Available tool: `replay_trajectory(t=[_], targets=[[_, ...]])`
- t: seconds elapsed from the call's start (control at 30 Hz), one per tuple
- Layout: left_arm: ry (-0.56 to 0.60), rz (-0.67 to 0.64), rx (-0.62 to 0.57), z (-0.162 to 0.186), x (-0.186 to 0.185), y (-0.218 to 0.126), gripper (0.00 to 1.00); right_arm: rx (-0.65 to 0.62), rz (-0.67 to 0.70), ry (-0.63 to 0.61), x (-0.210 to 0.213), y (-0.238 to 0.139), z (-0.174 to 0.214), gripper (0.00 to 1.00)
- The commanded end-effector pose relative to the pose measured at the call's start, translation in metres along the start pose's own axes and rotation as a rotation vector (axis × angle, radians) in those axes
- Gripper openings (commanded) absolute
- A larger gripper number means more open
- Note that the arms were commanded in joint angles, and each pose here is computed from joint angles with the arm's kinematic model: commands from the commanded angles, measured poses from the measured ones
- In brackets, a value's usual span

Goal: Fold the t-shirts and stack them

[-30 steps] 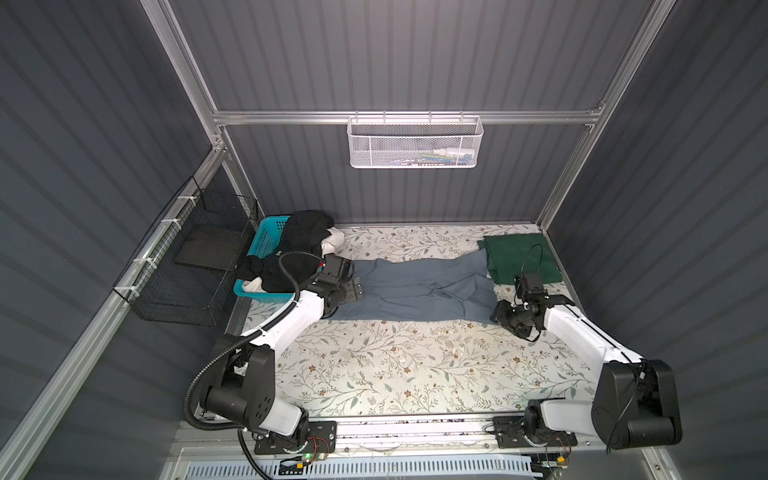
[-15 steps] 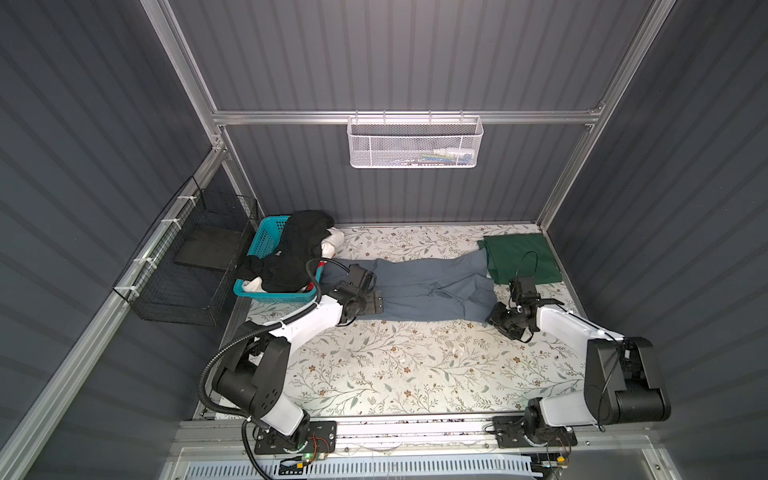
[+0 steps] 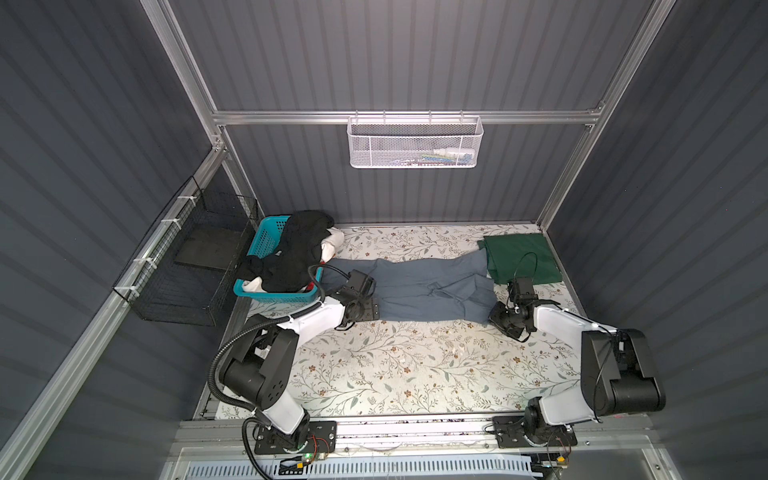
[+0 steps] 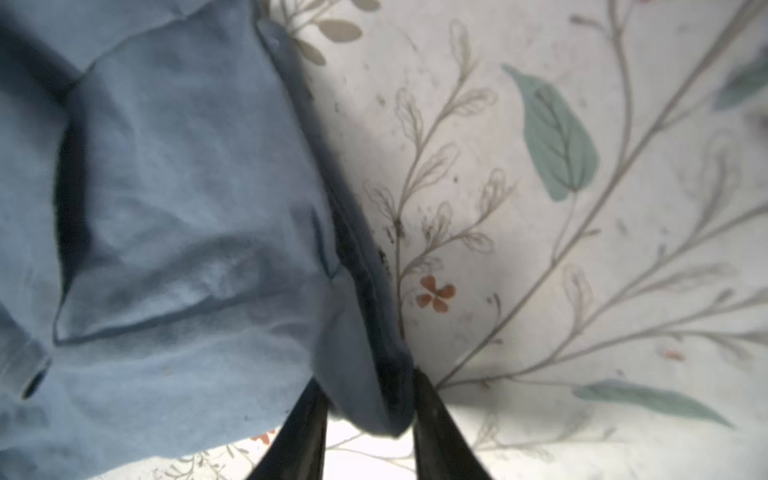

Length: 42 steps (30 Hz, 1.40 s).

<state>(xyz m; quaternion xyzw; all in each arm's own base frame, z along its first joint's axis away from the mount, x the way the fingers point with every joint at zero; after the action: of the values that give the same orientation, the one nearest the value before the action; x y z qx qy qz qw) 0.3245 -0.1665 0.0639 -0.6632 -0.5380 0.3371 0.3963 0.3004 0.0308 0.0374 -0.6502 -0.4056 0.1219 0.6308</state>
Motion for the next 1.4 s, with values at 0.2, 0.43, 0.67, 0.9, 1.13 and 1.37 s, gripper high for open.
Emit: replay_trajectory(t=[0.2,0.43,0.67,0.9,1.13,1.37], targets=[[0.006,-0.044,0.139,0.03,0.004,0.032,0.85,-0.042,0.075,-0.03,-0.005,-0.001,-0.015,0.01],[-0.001,-0.064,0.169,0.039,0.008,0.037,0.85,-0.081,0.159,-0.051,-0.019,-0.014,-0.023,0.0],[0.011,-0.099,0.169,0.042,0.015,0.028,0.83,-0.098,0.18,-0.076,-0.021,-0.021,-0.026,0.0],[-0.045,-0.117,0.168,0.06,0.025,0.008,0.81,-0.083,0.206,-0.064,-0.034,-0.024,-0.016,0.0],[-0.063,-0.129,0.159,0.064,0.031,-0.013,0.81,-0.047,0.18,-0.033,-0.04,-0.031,0.001,0.02],[-0.086,-0.12,0.084,0.05,0.033,-0.042,0.95,-0.039,0.103,-0.01,-0.038,-0.041,0.012,0.56]])
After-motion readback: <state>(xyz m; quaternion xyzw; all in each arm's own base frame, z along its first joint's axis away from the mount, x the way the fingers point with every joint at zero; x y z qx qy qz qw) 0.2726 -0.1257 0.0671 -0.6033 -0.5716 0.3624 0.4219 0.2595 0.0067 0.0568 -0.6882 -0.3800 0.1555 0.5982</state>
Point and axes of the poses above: each gripper's point midway between its finger pads, its own y axis out along the fingers, its own x axis along the line the jaws close on, z = x × y, the point moved 2 cm from there along -y, back along the fingers, and after that the axes turned 11 degrees about y, right-handed, at the moved point
